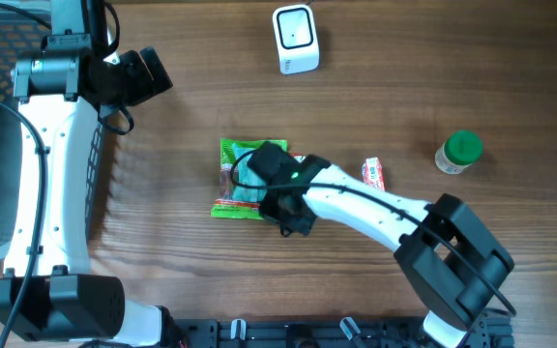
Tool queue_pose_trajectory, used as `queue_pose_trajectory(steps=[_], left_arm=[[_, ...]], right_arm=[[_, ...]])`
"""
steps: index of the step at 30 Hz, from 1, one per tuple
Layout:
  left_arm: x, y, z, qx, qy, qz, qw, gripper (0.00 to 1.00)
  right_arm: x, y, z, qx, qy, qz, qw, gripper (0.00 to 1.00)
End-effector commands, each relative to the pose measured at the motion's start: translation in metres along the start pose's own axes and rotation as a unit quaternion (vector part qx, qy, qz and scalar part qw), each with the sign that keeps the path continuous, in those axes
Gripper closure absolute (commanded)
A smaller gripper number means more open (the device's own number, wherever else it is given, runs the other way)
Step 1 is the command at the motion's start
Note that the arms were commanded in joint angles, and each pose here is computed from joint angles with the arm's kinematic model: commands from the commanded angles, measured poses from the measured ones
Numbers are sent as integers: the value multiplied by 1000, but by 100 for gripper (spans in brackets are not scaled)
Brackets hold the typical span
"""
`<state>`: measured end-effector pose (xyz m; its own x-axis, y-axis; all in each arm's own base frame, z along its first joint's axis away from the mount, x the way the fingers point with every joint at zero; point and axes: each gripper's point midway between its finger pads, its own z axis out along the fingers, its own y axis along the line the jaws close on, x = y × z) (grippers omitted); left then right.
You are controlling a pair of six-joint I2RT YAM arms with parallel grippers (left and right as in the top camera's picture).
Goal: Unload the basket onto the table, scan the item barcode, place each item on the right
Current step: 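Close the right gripper on the red stick packet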
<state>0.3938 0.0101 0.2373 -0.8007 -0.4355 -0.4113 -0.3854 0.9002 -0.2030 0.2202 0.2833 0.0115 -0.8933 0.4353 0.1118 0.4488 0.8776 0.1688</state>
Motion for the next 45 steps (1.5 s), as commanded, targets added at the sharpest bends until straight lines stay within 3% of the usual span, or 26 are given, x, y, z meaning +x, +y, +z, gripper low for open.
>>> queue_pose_trajectory(steps=[1, 9, 19, 27, 40, 45], left_arm=[[-1, 2, 1, -4, -2, 7, 1000, 0], [-1, 2, 1, -4, -2, 7, 1000, 0], [-1, 2, 1, -4, -1, 7, 1000, 0], [-1, 2, 1, -3, -1, 7, 1000, 0], [-1, 2, 1, -3, -1, 7, 1000, 0], [-1, 2, 1, -3, -1, 7, 1000, 0]], right_arm=[[-11, -19, 13, 35, -32, 43, 998, 96], [-20, -33, 23, 47, -34, 72, 996, 96], [-75, -65, 12, 65, -52, 145, 986, 96], [-123, -55, 6, 22, -110, 113, 987, 96], [-164, -43, -7, -3, -217, 111, 970, 96], [-189, -16, -21, -26, -281, -13, 959, 96]])
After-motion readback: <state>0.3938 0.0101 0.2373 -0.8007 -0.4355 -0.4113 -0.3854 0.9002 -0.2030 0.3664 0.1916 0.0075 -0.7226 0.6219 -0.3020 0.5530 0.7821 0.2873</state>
